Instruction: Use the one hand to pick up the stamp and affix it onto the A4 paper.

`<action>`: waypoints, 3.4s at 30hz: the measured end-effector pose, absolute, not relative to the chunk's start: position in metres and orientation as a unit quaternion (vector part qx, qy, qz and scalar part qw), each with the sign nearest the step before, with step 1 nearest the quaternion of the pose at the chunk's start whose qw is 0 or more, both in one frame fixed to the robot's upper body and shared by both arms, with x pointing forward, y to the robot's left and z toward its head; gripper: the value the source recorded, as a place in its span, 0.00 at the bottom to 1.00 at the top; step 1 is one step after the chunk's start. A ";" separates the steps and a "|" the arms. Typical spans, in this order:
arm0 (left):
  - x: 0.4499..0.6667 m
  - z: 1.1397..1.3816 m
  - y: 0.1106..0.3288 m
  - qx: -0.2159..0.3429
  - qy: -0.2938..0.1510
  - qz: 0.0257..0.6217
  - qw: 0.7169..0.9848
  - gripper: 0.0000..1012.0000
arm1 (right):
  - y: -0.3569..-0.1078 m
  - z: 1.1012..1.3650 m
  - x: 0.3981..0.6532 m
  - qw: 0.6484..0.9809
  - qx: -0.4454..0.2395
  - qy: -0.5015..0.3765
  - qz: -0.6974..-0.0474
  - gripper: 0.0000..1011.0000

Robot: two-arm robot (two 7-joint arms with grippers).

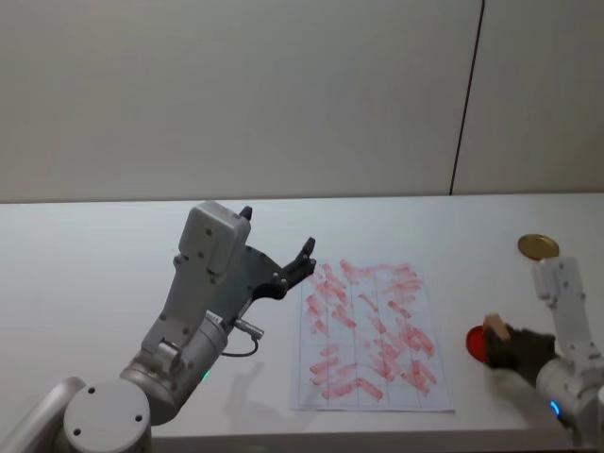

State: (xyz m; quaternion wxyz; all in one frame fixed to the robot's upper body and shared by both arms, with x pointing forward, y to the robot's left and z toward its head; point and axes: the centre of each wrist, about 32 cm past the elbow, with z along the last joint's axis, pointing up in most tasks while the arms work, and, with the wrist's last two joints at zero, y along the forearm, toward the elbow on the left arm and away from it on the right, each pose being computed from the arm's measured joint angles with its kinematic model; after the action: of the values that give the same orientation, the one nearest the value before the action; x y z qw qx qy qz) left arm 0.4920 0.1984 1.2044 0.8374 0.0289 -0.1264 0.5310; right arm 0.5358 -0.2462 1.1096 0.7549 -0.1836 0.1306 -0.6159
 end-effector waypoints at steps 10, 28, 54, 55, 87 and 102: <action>0.492 1.204 0.198 0.029 -0.126 0.531 0.837 0.98 | -0.233 1.145 0.529 0.777 -0.152 0.087 -0.605 0.22; 0.492 1.204 0.198 0.029 -0.126 0.531 0.837 0.98 | -0.194 1.157 0.505 0.828 -0.174 0.084 -0.526 0.22; 0.492 1.204 0.198 0.029 -0.126 0.531 0.837 0.98 | -0.171 1.133 0.491 0.838 -0.234 0.101 -0.482 0.22; 0.492 1.204 0.198 0.029 -0.126 0.531 0.837 0.98 | -0.171 1.133 0.491 0.838 -0.234 0.100 -0.482 0.22; 0.492 1.204 0.198 0.029 -0.126 0.531 0.837 0.98 | -0.177 1.111 0.506 0.836 -0.244 0.112 -0.478 0.22; 0.492 1.204 0.198 0.029 -0.126 0.531 0.837 0.98 | -0.177 1.106 0.509 0.836 -0.249 0.119 -0.475 0.22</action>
State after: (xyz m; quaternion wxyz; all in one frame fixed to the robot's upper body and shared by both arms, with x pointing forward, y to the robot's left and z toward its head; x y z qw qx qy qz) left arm 0.4920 0.1984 1.2044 0.8374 0.0289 -0.1264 0.5310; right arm 0.5088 -0.1774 1.1058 0.8358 -0.2488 0.1192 -0.4746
